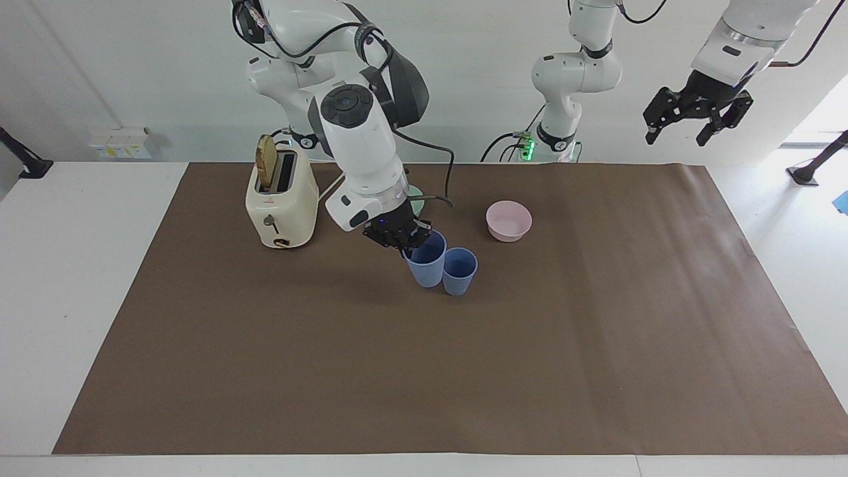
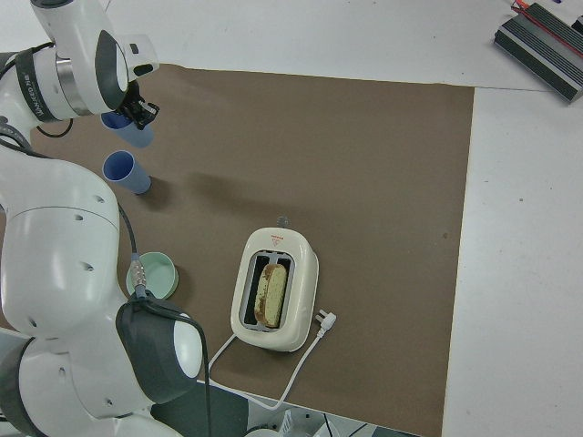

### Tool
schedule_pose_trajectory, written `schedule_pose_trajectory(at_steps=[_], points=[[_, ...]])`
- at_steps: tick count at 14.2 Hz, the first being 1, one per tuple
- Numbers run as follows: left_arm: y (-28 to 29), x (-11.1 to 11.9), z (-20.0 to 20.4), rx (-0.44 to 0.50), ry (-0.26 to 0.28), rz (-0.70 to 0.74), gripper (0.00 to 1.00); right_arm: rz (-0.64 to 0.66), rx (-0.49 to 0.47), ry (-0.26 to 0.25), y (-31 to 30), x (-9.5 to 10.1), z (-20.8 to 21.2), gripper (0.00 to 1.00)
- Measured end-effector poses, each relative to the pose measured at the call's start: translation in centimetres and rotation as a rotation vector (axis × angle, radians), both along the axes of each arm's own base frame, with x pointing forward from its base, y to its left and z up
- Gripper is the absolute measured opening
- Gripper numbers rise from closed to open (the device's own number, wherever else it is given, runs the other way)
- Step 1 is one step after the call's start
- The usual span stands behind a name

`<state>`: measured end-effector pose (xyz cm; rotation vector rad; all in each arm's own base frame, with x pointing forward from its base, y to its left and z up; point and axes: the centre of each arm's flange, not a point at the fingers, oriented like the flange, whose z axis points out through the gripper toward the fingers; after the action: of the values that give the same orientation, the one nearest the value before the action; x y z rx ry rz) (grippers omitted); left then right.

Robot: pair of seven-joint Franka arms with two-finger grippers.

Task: Stack blue cups with both arms
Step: 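Carry the blue cup with the right gripper over the centered cup, then lower the held cup into the centered blue cup with the right gripper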

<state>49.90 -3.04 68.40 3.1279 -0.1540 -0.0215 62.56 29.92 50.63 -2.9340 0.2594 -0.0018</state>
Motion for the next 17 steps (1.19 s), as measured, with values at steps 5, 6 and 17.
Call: schedule_pose_trajectory(at_steps=[5,6,17], points=[[0.0,0.0,0.0,0.0,0.0,0.0,1.0,0.035,0.002,-0.004,2.7,-1.3,0.3,0.04],[0.0,0.0,0.0,0.0,0.0,0.0,1.0,0.03,0.003,-0.002,3.2,-1.5,0.3,0.04],[0.0,0.0,0.0,0.0,0.0,0.0,1.0,0.07,-0.021,0.048,6.1,-4.3,-0.7,0.04]])
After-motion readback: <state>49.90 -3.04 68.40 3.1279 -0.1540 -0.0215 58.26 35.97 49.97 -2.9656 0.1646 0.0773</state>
